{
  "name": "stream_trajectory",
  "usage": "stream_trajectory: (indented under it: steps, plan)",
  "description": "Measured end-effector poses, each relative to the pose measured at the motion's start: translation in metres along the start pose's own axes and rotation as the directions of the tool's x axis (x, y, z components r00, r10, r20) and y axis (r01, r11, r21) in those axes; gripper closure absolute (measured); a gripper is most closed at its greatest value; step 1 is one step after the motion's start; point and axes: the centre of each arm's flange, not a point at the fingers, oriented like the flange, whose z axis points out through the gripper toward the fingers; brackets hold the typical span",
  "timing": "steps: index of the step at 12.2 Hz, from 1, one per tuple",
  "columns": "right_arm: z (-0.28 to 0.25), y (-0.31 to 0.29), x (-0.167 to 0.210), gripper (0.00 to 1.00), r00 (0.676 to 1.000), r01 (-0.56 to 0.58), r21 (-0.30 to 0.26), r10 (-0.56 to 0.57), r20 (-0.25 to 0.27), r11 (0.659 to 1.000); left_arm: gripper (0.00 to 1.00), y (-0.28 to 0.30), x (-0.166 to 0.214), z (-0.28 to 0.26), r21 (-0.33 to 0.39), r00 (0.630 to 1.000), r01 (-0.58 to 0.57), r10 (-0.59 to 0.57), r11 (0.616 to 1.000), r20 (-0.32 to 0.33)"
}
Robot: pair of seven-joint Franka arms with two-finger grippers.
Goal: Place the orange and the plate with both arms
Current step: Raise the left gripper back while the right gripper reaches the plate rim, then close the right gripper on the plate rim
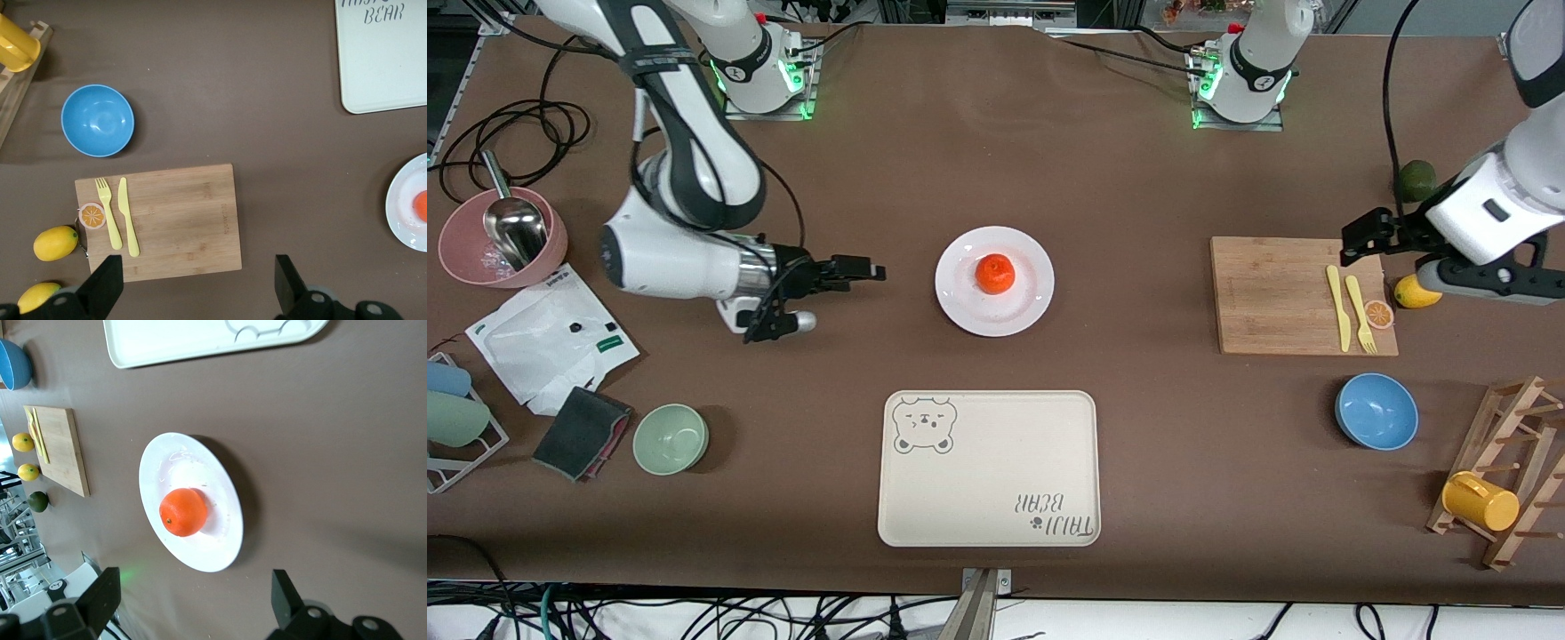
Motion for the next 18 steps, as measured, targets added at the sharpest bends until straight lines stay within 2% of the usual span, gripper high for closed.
stream_trajectory:
  steps: [2,5,7,9,11,18]
  plan:
    - [0.042,0.005,-0.01,0.0,0.999,0.032,0.023,-0.031,-0.038,0.999,0.0,0.012,-0.016,0.005,0.01,0.999,-0.019,0.019,1.0,-0.044]
    - [0.083,0.025,-0.02,0.0,0.996,0.072,0.041,-0.07,-0.048,0.997,0.0,0.041,-0.026,0.002,0.026,0.996,-0.072,0.073,0.997,-0.056]
    - [0.094,0.035,-0.023,0.0,0.995,0.09,0.039,-0.088,-0.055,0.995,0.0,0.039,-0.03,0.004,0.026,0.997,-0.071,0.071,0.997,-0.012]
    - [0.104,0.043,-0.026,0.0,0.995,0.082,0.065,-0.078,-0.057,0.995,0.0,0.033,-0.029,0.002,0.023,0.998,-0.061,0.06,0.998,0.022]
    - [0.118,0.055,-0.027,0.0,0.995,0.073,0.09,-0.066,-0.075,0.993,0.0,0.031,-0.023,0.003,0.021,0.998,-0.058,0.057,0.998,0.032]
    - [0.151,0.053,-0.035,0.0,0.995,0.068,0.078,-0.062,-0.078,0.995,0.0,0.029,-0.021,0.004,0.02,0.998,-0.053,0.052,0.998,0.039]
